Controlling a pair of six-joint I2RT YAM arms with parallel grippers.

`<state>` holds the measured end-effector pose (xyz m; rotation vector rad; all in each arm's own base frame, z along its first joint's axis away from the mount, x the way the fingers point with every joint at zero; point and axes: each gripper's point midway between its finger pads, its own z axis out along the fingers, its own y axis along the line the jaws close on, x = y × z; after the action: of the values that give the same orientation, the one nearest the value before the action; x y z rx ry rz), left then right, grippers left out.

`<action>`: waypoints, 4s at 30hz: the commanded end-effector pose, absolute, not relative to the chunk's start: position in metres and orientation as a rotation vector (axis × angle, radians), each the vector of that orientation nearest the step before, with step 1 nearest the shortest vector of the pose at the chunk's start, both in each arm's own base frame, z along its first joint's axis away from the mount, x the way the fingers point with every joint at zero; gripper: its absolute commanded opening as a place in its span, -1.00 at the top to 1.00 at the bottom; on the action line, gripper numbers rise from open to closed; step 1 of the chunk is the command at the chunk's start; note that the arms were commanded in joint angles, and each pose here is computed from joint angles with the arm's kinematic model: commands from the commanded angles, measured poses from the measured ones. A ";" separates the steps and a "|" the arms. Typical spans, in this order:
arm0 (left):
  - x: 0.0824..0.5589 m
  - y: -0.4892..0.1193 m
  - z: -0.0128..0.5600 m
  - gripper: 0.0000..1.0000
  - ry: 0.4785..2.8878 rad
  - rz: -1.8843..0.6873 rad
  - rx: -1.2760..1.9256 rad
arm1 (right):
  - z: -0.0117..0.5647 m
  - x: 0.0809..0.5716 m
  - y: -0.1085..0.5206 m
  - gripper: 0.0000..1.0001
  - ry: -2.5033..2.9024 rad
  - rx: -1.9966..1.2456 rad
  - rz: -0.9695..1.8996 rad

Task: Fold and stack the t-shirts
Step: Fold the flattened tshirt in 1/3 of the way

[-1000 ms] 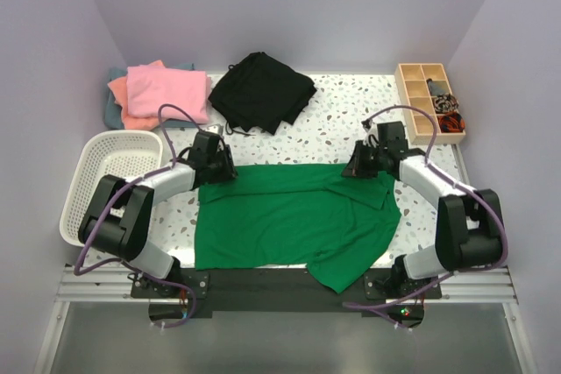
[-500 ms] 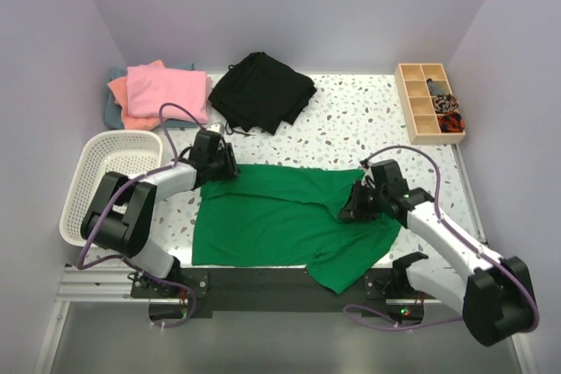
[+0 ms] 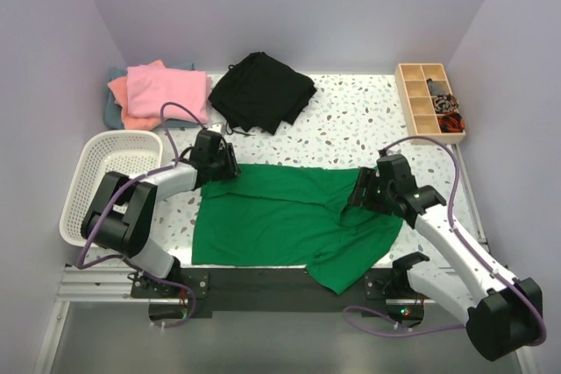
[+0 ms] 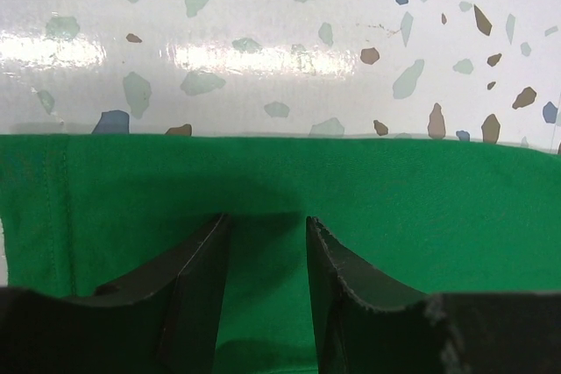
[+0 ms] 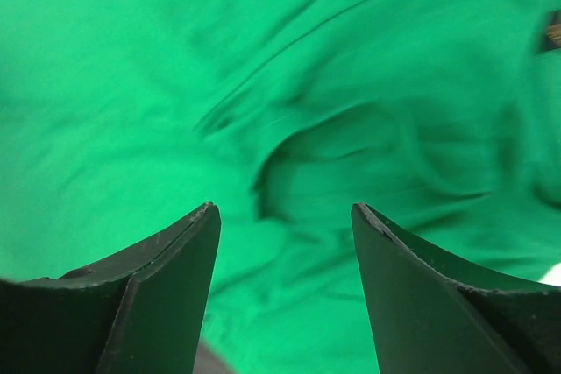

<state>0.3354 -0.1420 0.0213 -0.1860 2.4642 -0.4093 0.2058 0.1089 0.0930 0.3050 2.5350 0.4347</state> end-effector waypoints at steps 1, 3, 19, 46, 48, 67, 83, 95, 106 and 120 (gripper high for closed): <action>0.331 -0.135 0.023 0.10 2.471 -0.354 -0.169 | 0.096 0.237 0.080 -0.29 2.426 0.325 0.197; 0.333 -0.135 0.024 0.10 2.469 -0.353 -0.164 | 0.093 0.248 0.071 -0.29 2.402 0.333 0.119; 0.334 -0.137 0.020 0.10 2.481 -0.359 -0.158 | 0.093 0.306 0.074 -0.27 2.368 0.284 0.003; 0.328 -0.144 0.007 0.10 2.524 -0.402 -0.130 | 0.056 0.201 0.098 -0.02 2.661 0.350 0.296; 0.327 -0.145 0.006 0.10 2.527 -0.408 -0.128 | 0.051 0.188 0.096 0.00 2.677 0.375 0.302; 0.324 -0.145 0.008 0.11 2.515 -0.423 -0.130 | 0.122 0.258 0.085 -0.27 2.371 0.379 0.151; 0.321 -0.141 0.010 0.10 2.507 -0.404 -0.126 | 0.036 0.224 0.093 -0.41 2.613 0.389 0.143; 0.326 -0.146 0.006 0.10 2.499 -0.432 -0.118 | 0.017 0.159 0.094 -0.28 2.729 0.431 0.185; 0.327 -0.137 0.017 0.10 2.466 -0.383 -0.145 | 0.069 0.180 0.091 -0.22 2.531 0.459 0.233; 0.330 -0.124 0.023 0.10 2.450 -0.292 -0.210 | 0.064 0.292 0.085 -0.48 2.377 0.337 -0.111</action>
<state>0.3305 -0.1318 0.0211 -0.1959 2.4591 -0.3488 0.2540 0.0885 0.0658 0.3727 2.4477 -0.0132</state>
